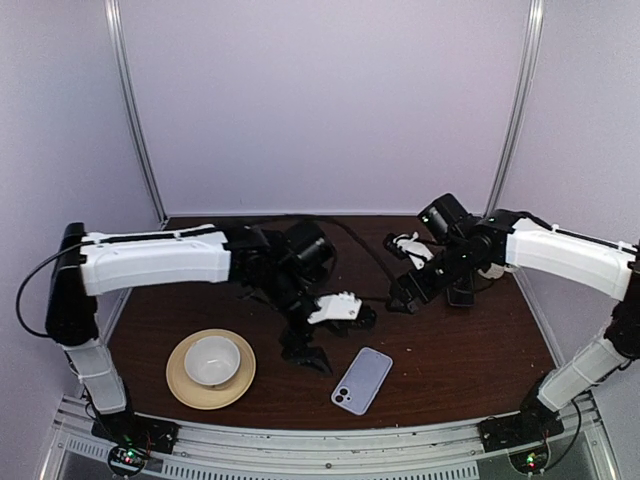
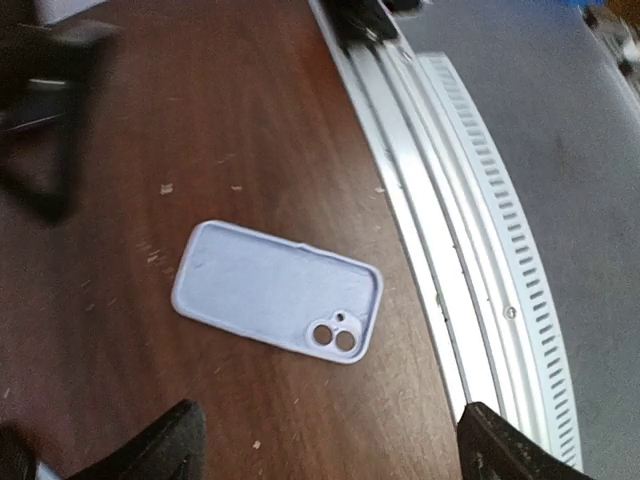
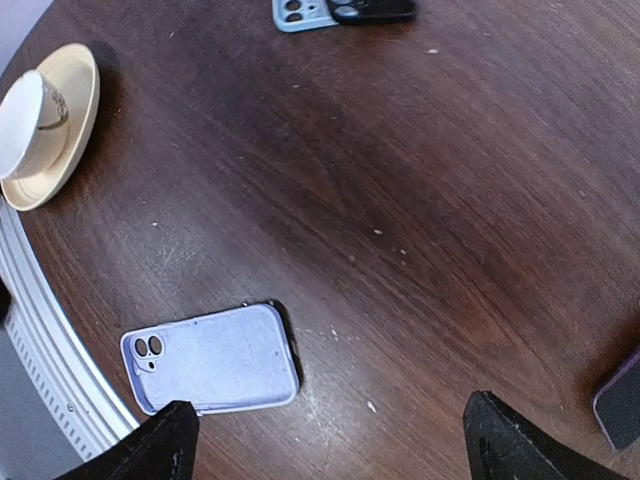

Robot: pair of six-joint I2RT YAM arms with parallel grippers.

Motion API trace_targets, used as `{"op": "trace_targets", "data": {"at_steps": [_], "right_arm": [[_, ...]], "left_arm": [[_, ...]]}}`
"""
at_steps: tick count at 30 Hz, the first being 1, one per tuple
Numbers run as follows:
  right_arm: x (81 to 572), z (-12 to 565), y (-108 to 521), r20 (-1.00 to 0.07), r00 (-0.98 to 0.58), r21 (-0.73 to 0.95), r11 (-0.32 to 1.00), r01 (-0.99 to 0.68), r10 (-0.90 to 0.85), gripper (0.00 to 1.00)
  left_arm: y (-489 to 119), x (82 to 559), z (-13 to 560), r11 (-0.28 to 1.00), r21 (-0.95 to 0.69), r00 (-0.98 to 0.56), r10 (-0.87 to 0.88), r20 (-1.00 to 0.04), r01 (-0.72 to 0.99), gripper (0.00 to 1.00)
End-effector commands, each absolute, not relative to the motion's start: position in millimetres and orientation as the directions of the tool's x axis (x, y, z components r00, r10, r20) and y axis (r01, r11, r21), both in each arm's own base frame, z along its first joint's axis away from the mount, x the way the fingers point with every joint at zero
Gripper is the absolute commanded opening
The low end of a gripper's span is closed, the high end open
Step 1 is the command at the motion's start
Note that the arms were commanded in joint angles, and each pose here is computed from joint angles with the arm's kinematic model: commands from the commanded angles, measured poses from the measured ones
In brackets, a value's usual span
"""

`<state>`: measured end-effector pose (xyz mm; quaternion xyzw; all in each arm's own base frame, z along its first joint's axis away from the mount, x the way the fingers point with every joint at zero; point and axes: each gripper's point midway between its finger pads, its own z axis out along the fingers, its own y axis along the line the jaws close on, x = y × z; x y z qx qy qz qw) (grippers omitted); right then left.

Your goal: Put the phone into the phone case

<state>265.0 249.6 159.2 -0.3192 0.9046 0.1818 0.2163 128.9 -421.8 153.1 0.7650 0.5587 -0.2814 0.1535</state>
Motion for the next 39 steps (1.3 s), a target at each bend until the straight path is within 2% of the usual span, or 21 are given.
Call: {"op": "trace_targets", "data": {"at_steps": [1, 4, 5, 7, 10, 13, 16, 18, 20, 22, 25, 28, 30, 31, 35, 37, 39], "right_arm": [[250.3, 137.6, 301.7, -0.443, -0.509, 0.111, 0.519, -0.848, -0.738, 0.96], [233.9, 112.6, 336.4, -0.356, -0.313, 0.057, 0.314, -0.948, -0.880, 0.97], [226.7, 103.0, 345.2, -0.326, -0.237, 0.044, 0.236, -0.971, -0.915, 0.98], [215.9, 83.9, 357.9, -0.280, -0.111, 0.036, 0.106, -0.994, -0.953, 0.98], [202.2, 72.1, 371.2, -0.268, 0.002, 0.071, -0.022, -0.997, -0.963, 0.98], [197.0, 64.8, 372.4, -0.250, 0.041, 0.084, -0.064, -0.994, -0.967, 0.96], [196.3, 42.0, 362.7, -0.142, 0.058, 0.072, -0.069, -0.995, -0.988, 0.93], [190.4, 26.4, 356.7, -0.058, 0.071, 0.104, -0.077, -0.992, -0.996, 0.88], [186.4, 15.9, 353.4, -0.022, 0.078, 0.125, -0.080, -0.989, -0.997, 0.85], [187.0, 9.0, 353.0, -0.010, 0.079, 0.121, -0.080, -0.989, -0.997, 0.73], [193.7, 8.6, 354.0, 0.005, 0.052, 0.093, -0.051, -0.994, -0.999, 0.45], [198.6, 18.0, 353.8, 0.008, 0.005, 0.062, -0.004, -0.998, -1.000, 0.25], [204.7, 27.1, 351.4, 0.010, -0.047, 0.018, 0.047, -0.999, -0.999, 0.05], [208.7, 31.6, 349.8, 0.008, -0.078, -0.011, 0.078, -0.997, -0.997, 0.00], [228.5, 54.4, 343.5, -0.070, -0.299, -0.097, 0.305, -0.947, -0.952, 0.00], [240.0, 66.1, 335.1, -0.116, -0.465, -0.101, 0.476, -0.873, -0.878, 0.00], [253.5, 75.8, 321.9, -0.162, -0.665, -0.090, 0.682, -0.725, -0.729, 0.00]], "left_arm": [[-367.8, 229.8, 227.0, 0.148, -0.098, -0.169, 0.622, -0.764, 0.984, 0.95], [-292.8, 307.7, 229.0, 0.565, -0.149, -0.454, 0.449, -0.770, 0.811, 0.97], [-267.9, 324.0, 223.4, 0.659, -0.118, -0.495, 0.422, -0.759, 0.742, 0.97], [-231.6, 337.7, 208.1, 0.757, -0.057, -0.549, 0.418, -0.724, 0.651, 0.98], [-216.4, 337.5, 196.5, 0.791, -0.040, -0.577, 0.409, -0.707, 0.610, 0.97], [-220.2, 331.7, 191.7, 0.772, -0.062, -0.575, 0.414, -0.706, 0.632, 0.97], [-212.2, 336.3, 185.9, 0.793, -0.022, -0.591, 0.435, -0.679, 0.609, 0.98], [-206.0, 339.9, 183.4, 0.809, 0.006, -0.605, 0.445, -0.660, 0.588, 0.98], [-203.5, 340.7, 183.0, 0.814, 0.014, -0.607, 0.445, -0.659, 0.581, 0.98], [-203.8, 339.2, 184.0, 0.811, 0.012, -0.601, 0.443, -0.665, 0.585, 0.98], [-202.5, 338.7, 184.9, 0.809, 0.022, -0.591, 0.447, -0.671, 0.587, 0.97], [-201.3, 339.0, 184.4, 0.811, 0.028, -0.590, 0.448, -0.671, 0.584, 0.97], [-202.0, 339.2, 184.4, 0.810, 0.026, -0.590, 0.448, -0.672, 0.585, 0.98], [-202.6, 339.2, 184.4, 0.809, 0.024, -0.590, 0.448, -0.672, 0.587, 0.98], [-202.5, 339.0, 184.2, 0.809, 0.023, -0.590, 0.448, -0.671, 0.587, 0.97], [-202.0, 338.8, 185.6, 0.810, 0.025, -0.589, 0.447, -0.674, 0.586, 0.98], [-202.1, 338.3, 187.2, 0.809, 0.024, -0.586, 0.445, -0.677, 0.587, 0.98]]}}
